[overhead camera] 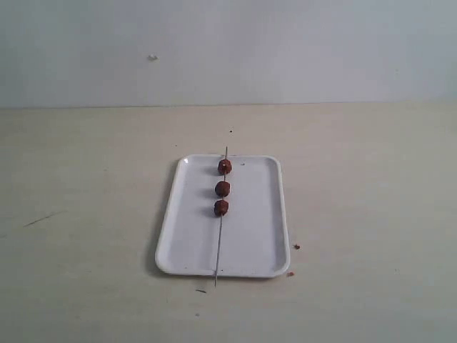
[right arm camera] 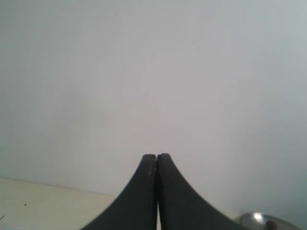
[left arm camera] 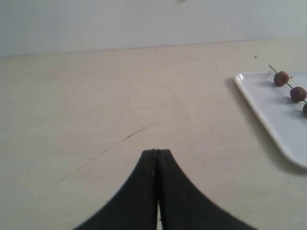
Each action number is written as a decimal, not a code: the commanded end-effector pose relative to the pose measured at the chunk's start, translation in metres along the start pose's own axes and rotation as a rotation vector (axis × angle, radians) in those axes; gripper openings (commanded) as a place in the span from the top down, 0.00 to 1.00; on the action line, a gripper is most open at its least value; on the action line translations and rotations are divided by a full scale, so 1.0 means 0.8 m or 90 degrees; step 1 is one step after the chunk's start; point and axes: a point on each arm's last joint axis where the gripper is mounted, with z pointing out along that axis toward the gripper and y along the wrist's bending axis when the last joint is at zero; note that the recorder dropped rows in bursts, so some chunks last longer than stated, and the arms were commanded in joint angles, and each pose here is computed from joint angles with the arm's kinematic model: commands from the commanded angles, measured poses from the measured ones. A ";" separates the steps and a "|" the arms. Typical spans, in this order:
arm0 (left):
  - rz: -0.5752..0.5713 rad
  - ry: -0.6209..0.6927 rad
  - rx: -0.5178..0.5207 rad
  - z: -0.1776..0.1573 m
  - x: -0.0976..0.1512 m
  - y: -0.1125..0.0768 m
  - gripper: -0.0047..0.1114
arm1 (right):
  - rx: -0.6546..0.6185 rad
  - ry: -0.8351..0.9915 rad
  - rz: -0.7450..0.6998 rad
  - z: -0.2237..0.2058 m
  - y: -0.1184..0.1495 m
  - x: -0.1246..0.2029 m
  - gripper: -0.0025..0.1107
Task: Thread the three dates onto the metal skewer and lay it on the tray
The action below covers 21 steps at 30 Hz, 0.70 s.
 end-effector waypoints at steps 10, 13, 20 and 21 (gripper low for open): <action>0.001 -0.008 -0.002 -0.001 -0.002 0.000 0.96 | 0.012 0.103 0.128 -0.001 0.014 0.087 0.98; 0.001 -0.008 -0.002 -0.001 -0.002 0.000 0.96 | 0.023 0.126 0.157 -0.002 0.013 0.091 0.98; 0.002 -0.008 -0.002 -0.001 -0.002 0.000 0.96 | 0.029 0.177 0.150 -0.004 0.014 0.100 0.98; 0.002 -0.008 -0.002 -0.001 -0.002 0.000 0.96 | 0.028 0.202 0.151 -0.005 0.015 0.104 0.98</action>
